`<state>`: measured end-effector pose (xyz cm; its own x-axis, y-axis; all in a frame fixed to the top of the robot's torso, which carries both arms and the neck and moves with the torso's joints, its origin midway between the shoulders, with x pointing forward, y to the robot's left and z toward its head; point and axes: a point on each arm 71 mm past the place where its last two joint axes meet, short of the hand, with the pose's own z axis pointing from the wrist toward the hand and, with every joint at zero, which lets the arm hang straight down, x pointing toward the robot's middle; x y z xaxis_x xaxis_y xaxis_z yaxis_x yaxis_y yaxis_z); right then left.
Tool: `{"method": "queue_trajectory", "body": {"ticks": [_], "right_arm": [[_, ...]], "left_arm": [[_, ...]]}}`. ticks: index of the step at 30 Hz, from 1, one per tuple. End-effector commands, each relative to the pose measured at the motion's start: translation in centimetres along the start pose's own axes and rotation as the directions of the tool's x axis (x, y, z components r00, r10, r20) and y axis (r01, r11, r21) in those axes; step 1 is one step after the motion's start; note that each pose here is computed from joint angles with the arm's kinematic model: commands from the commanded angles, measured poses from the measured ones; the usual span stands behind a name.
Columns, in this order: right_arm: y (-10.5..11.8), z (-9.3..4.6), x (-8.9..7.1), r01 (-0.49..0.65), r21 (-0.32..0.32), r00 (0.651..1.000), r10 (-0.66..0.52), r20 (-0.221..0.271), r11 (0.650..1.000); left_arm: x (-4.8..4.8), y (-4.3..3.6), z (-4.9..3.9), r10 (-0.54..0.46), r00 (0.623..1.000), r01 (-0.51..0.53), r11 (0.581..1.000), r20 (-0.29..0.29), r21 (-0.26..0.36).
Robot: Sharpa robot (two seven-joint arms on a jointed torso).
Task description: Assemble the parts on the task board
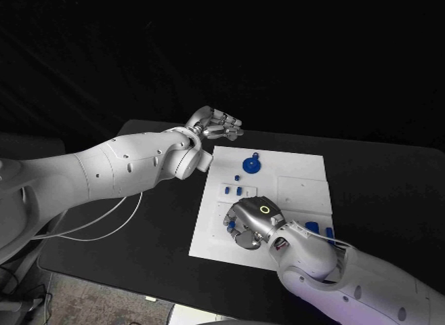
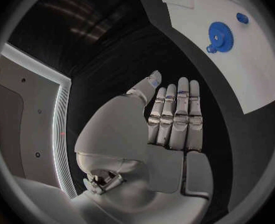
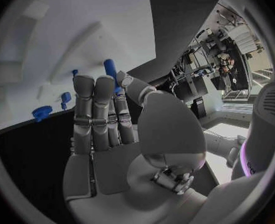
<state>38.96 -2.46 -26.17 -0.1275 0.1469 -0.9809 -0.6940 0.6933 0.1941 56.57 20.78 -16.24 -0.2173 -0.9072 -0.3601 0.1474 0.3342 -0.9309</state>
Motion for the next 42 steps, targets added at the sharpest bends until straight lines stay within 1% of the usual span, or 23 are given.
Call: {"method": "queue_trajectory", "body": {"ticks": [1,17,23,32,38,42], "right_arm": [[-0.1,-0.1,0.3,0.027,0.0,0.999,-0.027,-0.017,1.0],[0.2,-0.4,0.1,0.031,-0.01,1.0,-0.031,0.001,0.999],[0.2,-0.4,0.1,0.031,-0.009,1.0,-0.031,-0.002,0.999],[0.2,0.0,0.5,0.057,0.002,0.998,-0.057,-0.035,0.998],[0.5,0.3,1.2,0.099,0.004,0.992,-0.098,-0.084,0.995],[0.5,0.3,1.6,0.116,0.003,0.987,-0.115,-0.108,0.993]], "left_arm": [[0.12,-0.17,0.03,-0.008,1.0,0.008,1.0,-0.013,0.005],[0.01,-0.1,-0.02,-0.008,1.0,0.008,1.0,-0.014,0.002],[0.01,-0.09,-0.03,-0.008,1.0,0.008,1.0,-0.015,0.001],[0.13,-0.12,0.01,-0.009,1.0,0.009,1.0,-0.019,0.0],[0.29,-0.17,0.05,-0.011,1.0,0.011,1.0,-0.023,0.001],[0.38,-0.2,0.04,-0.012,1.0,0.012,1.0,-0.026,0.001]]}}
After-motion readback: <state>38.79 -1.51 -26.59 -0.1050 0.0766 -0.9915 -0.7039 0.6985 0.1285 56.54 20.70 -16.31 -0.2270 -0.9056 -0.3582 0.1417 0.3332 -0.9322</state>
